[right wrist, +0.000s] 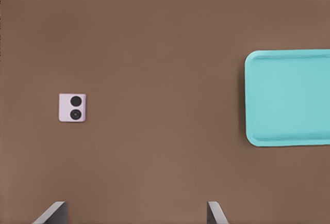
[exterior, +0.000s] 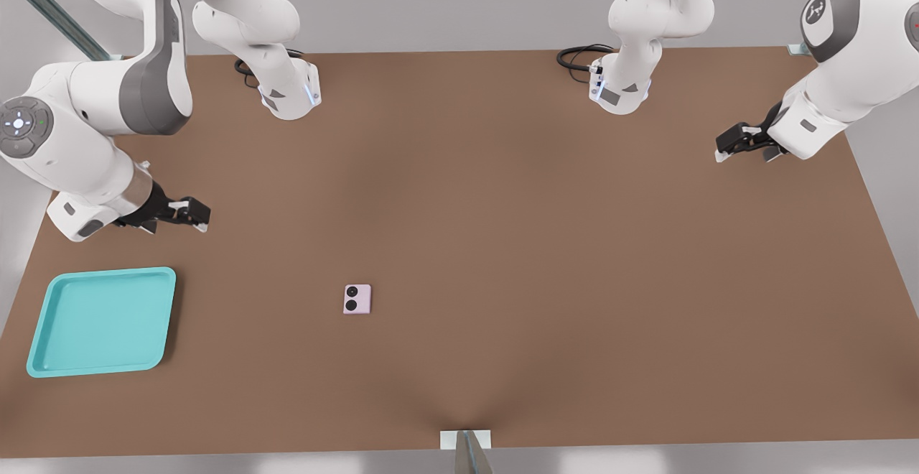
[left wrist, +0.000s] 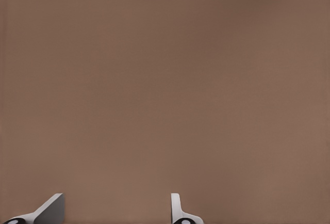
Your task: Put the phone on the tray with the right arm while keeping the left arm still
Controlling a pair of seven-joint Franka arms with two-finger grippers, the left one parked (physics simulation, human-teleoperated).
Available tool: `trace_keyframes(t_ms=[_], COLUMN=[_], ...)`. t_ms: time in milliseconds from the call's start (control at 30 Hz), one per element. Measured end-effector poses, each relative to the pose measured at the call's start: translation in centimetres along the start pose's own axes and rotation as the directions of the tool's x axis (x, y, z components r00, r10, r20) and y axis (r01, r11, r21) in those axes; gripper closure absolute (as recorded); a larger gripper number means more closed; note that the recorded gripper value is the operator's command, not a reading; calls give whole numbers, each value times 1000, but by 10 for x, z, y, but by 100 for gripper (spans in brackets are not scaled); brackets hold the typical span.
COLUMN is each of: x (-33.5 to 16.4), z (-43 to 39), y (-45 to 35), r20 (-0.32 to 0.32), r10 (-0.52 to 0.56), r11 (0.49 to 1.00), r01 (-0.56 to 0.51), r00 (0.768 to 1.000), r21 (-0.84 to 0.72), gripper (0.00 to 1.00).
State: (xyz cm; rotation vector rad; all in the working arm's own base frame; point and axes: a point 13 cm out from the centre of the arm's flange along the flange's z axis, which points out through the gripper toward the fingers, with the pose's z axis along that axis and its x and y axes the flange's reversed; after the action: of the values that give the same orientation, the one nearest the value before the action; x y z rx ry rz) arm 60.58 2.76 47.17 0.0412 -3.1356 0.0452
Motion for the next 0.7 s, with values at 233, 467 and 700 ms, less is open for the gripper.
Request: trace_keyframes(t_ms=[233, 467, 700], x=[-23, -26, -19], z=[71, 252, 360], y=[83, 181, 213], r20=[-59, -156, -98], r10=[-113, -181, -107], r11=[994, 982, 994], r01=[113, 187, 109], r00=[992, 971, 989], r21=[-6, 28, 20], gripper=[0, 0, 0])
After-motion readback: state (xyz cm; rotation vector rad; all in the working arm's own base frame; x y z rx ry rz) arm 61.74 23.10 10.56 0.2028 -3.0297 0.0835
